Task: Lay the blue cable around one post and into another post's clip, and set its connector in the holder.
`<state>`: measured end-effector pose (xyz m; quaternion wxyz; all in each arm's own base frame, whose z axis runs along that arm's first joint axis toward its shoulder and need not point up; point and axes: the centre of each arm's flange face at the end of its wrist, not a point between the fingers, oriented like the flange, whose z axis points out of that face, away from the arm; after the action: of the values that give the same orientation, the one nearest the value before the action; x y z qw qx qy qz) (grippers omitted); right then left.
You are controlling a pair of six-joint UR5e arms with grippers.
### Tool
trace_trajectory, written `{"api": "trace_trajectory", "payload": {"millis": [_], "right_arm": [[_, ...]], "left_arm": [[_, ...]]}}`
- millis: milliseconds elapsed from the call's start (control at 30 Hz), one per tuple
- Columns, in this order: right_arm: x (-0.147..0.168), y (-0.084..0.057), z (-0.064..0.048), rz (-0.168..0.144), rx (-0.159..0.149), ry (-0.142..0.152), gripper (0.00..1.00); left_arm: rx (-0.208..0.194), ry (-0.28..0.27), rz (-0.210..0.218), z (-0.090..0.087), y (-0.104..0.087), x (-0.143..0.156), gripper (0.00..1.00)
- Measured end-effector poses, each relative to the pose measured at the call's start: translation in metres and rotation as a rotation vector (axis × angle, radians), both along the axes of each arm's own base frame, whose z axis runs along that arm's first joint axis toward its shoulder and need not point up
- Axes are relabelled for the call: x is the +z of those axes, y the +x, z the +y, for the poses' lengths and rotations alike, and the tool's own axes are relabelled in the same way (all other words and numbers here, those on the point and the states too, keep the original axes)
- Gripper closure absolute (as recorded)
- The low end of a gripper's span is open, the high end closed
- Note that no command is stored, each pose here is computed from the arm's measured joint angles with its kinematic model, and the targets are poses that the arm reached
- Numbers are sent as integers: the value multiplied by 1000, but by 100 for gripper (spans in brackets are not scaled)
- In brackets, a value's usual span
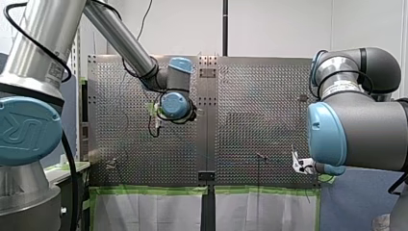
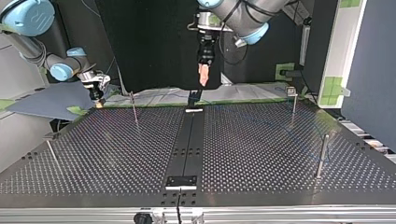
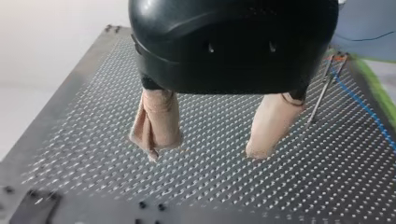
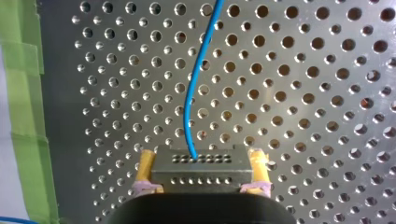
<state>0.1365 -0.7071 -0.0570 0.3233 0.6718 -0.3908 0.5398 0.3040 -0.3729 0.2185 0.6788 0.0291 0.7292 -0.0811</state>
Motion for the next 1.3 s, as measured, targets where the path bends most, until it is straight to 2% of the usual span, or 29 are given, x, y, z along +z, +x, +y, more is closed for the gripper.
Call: {"api": "trace_trajectory", "payload": {"millis": [233,500,667,867,1300], "right_arm": [[0,0,0,0,0,-1,100],[0,0,0,-1,4,-2,100],[-1,0,0,-1,6,-1,100],[-1,0,0,-2,6,0,100],[-2,-1,0,-2,4,2,100]], "left_arm": [[4,-91,-16,29,5,10,0],[2,-226,-75,53,25,46,0],[0,-288,-108,67,34,67,0],[55,-302,-129,88,48,76,0],[219,-283,-137,142,82,75,0]]}}
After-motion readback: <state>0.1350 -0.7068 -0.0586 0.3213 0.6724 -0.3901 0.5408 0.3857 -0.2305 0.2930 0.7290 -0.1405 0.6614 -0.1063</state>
